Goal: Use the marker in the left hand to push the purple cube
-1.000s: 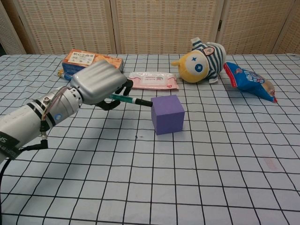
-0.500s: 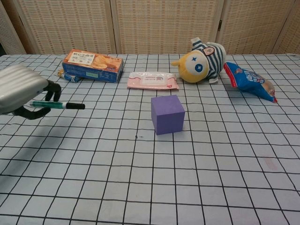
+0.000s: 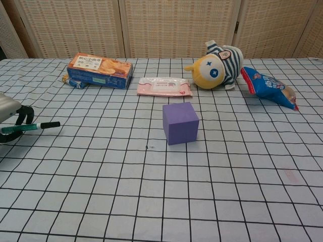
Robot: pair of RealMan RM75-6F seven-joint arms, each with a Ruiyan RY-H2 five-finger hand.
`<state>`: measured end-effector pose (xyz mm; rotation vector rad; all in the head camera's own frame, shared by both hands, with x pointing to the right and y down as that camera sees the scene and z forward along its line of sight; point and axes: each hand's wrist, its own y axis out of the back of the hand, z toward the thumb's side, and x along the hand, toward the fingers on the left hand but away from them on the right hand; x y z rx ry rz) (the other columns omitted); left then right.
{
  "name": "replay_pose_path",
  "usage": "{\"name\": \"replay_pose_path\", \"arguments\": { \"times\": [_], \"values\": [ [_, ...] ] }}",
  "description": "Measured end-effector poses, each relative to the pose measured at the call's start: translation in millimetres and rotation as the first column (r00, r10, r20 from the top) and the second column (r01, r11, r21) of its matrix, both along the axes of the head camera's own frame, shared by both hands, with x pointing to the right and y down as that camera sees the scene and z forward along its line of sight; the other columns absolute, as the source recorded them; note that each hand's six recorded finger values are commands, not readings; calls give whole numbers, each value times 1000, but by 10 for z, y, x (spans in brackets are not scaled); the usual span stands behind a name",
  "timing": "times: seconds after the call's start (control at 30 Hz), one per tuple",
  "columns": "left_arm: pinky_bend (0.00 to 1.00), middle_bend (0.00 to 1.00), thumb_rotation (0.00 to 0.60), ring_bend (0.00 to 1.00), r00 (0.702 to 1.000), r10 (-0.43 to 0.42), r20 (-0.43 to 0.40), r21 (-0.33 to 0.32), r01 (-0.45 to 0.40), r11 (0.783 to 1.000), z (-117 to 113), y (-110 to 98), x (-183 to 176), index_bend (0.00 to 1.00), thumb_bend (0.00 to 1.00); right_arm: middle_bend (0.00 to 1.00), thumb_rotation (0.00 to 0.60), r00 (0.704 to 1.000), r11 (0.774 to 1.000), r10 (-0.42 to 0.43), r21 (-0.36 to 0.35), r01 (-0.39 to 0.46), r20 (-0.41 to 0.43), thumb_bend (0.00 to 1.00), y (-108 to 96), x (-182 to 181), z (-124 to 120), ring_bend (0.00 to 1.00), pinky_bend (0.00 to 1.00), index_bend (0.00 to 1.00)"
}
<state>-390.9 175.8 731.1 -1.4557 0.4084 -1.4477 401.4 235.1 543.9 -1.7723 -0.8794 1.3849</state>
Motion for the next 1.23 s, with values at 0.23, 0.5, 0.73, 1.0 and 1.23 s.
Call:
{"name": "replay_pose_path", "arguments": {
  "times": [0.23,0.5,0.73,1.0,1.23],
  "values": [
    [1000,436,600,854,1000,16,-22,-8,-17,1000,-20,51,61,147,491,0,600,1000,1000,-1,7,1,-1,0,6,-5,-14,0,0,0],
    [933,361,600,734,998,27,-57,48,-24,999,-186,10,124,146,469,0,600,1000,1000,0,10,0,2,1,9,-1,-29,0,0,0],
    [252,165,600,94,978,-84,-192,92,103,990,-601,14,36,87,392,0,600,1000,1000,4,22,-4,3,0,-1,0,-30,0,0,0],
    [115,0,600,0,810,-341,-477,-46,364,930,-1259,403,-245,0,347,0,600,1000,1000,14,17,-13,-28,1,-6,15,36,0,0,0],
    [108,0,600,0,752,-409,-516,-63,443,894,-1677,690,-632,0,344,0,600,999,1000,3,7,-3,-44,1,23,-25,78,0,0,0]
  ]
}}
